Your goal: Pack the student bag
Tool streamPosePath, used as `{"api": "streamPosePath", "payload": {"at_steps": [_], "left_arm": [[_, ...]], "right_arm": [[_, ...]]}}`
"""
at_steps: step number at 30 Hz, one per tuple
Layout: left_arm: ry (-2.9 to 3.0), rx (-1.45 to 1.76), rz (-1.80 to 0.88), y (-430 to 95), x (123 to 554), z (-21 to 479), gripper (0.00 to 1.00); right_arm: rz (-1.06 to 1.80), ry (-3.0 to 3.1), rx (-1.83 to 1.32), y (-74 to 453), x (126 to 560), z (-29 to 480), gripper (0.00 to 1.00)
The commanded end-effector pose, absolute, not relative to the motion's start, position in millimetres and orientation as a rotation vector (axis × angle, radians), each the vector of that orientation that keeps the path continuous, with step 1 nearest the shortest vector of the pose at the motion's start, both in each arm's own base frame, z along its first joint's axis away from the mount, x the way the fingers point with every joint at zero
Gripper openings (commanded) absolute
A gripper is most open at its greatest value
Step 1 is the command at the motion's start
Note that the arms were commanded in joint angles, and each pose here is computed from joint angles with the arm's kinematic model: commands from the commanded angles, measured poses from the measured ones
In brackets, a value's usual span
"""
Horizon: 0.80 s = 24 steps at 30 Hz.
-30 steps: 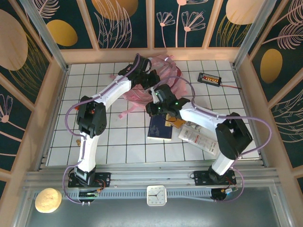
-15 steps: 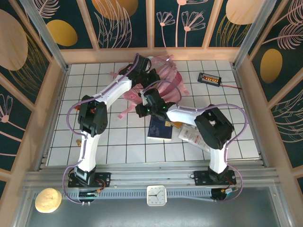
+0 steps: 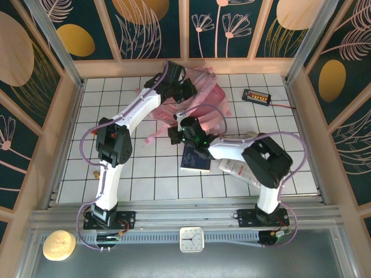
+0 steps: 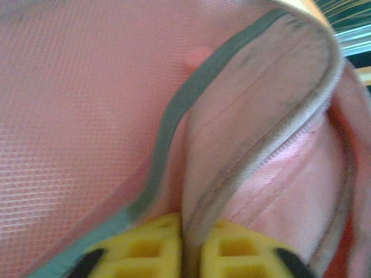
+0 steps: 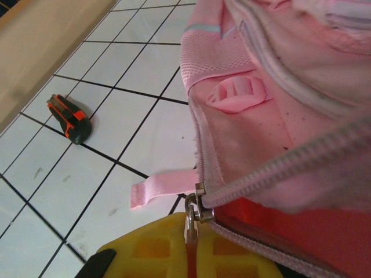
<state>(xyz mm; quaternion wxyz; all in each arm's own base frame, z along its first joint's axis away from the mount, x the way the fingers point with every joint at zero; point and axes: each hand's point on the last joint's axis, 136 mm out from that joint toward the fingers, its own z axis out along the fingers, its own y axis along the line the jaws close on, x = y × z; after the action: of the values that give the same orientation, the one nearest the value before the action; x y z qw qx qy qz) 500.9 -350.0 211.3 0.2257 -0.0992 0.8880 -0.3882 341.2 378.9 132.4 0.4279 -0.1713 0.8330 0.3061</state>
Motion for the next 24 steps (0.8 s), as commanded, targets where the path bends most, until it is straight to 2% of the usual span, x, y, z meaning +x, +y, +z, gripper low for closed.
{"api": "streamPosePath", "payload": {"at_steps": [1,4,5,10,17,20,24], "left_arm": [[2.361,-0.06,-1.041,-358,497,252,0.37],[2.404,0.046,-0.911,-344,488,243,0.78],[2.411,0.071,-0.862,-337,484,241,0.99],[2.46,-0.034,-0.742,-275,471,224,0.99],[2.492,-0.415,-0.949,-187,435,184,0.99],[2.508,-0.481,-1.01,-186,419,162,0.99],[2.484,-0.611,-1.143,-195,420,121,0.99]], "right_arm": [[0.762,2.138,-0.431,354,329,149,0.0],[0.763,2.203,-0.425,332,326,147,0.0],[0.762,2.21,-0.423,325,325,148,0.0],[0.791,2.22,-0.456,313,322,156,0.0],[0.814,2.255,-0.495,313,324,147,0.0],[0.832,2.269,-0.498,313,325,144,0.0],[0.831,2.292,-0.516,315,325,140,0.0]]}}
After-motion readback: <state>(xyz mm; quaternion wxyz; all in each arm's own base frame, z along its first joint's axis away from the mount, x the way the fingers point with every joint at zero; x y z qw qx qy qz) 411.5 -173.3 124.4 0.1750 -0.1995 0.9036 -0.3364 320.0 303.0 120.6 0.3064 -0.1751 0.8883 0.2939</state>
